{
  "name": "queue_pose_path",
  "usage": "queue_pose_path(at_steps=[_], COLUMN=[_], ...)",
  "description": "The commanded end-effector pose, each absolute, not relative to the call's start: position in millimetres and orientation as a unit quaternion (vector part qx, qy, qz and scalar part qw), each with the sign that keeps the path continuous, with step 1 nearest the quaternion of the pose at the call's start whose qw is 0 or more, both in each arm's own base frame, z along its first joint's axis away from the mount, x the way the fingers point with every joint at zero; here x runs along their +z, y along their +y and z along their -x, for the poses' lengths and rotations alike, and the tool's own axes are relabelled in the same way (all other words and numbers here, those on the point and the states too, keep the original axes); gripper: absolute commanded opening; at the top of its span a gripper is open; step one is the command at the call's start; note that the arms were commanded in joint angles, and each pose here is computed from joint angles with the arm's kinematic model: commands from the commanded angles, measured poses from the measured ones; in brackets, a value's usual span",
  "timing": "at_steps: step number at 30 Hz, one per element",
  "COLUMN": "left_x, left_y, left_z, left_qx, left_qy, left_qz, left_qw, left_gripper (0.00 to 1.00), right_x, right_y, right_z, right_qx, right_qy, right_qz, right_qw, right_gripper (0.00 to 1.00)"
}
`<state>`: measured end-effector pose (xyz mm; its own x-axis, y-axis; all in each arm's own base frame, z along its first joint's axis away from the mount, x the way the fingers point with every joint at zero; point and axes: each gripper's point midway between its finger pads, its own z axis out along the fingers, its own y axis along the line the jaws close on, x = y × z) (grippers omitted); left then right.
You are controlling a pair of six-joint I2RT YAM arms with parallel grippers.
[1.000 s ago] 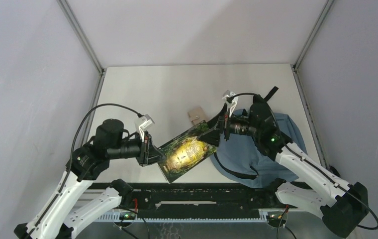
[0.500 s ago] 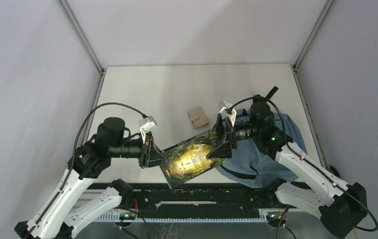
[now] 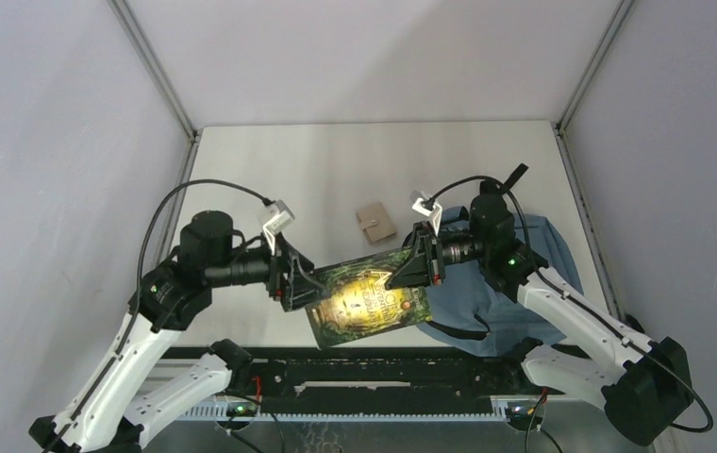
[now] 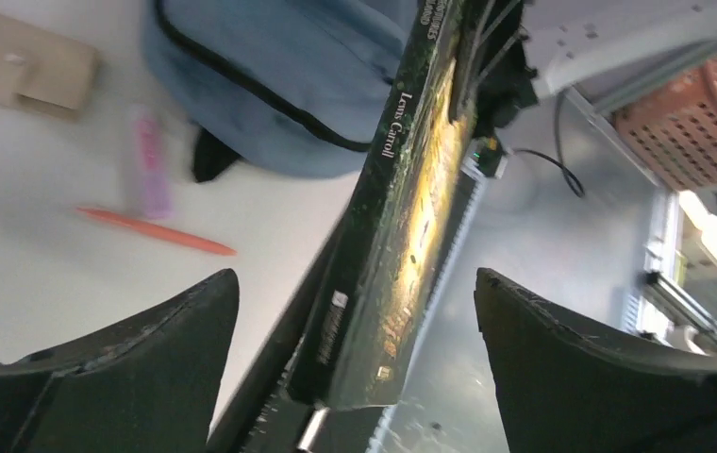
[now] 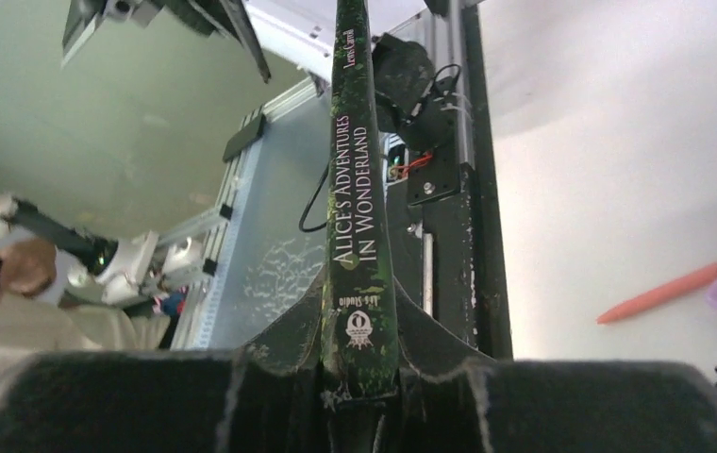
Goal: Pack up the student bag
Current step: Pick up the book from the center of the board.
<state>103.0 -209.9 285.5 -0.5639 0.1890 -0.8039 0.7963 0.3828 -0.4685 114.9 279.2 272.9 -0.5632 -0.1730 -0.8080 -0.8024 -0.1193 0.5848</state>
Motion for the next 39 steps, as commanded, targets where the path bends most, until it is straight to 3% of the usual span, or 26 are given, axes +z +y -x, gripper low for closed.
queue_pose_path(at_steps=[1, 8, 10, 14, 26, 30, 32, 35, 36, 39], left_x=[332, 320, 324, 313, 286, 282, 285, 289, 288, 274], left_y=[-202, -180, -182, -194, -209, -212, -214, -214, -214, -210], left_z=[-143, -174, -176, -174, -170, -170, -168, -166, -167, -177], left_qx=[-0.415, -0.406, -0.441, -0.510, -0.568, -0.580, -0.588, -0.594, -0.592, -0.566], left_qy=[0.739, 0.769, 0.752, 0.732, 0.722, 0.720, 0.714, 0.709, 0.710, 0.736], left_qz=[-0.276, -0.173, -0.157, -0.144, -0.148, -0.150, -0.154, -0.152, -0.149, -0.125], left_qw=[0.454, 0.463, 0.463, 0.427, 0.366, 0.352, 0.348, 0.349, 0.351, 0.350], left_gripper=[1.00, 1.00, 1.00, 1.00, 1.00, 0.95, 0.88, 0.64, 0.53, 0.05], right_x=[309, 333, 332, 328, 323, 317, 309, 305, 305, 299], right_y=[276, 258, 257, 260, 282, 296, 298, 302, 303, 305], right_z=[-136, -182, -188, -194, -195, -191, -197, -200, -201, -207], right_qx=[0.646, 0.644, 0.642, 0.646, 0.697, 0.706, 0.702, 0.702, 0.704, 0.700], right_qy=[0.621, 0.663, 0.671, 0.673, 0.653, 0.648, 0.660, 0.661, 0.660, 0.667], right_qz=[0.324, 0.158, 0.134, 0.125, 0.140, 0.151, 0.135, 0.132, 0.131, 0.121], right_qw=[0.303, 0.347, 0.346, 0.336, 0.260, 0.242, 0.232, 0.229, 0.227, 0.223], right_gripper=[0.00, 0.00, 0.00, 0.00, 0.00, 0.00, 0.00, 0.00, 0.00, 0.00])
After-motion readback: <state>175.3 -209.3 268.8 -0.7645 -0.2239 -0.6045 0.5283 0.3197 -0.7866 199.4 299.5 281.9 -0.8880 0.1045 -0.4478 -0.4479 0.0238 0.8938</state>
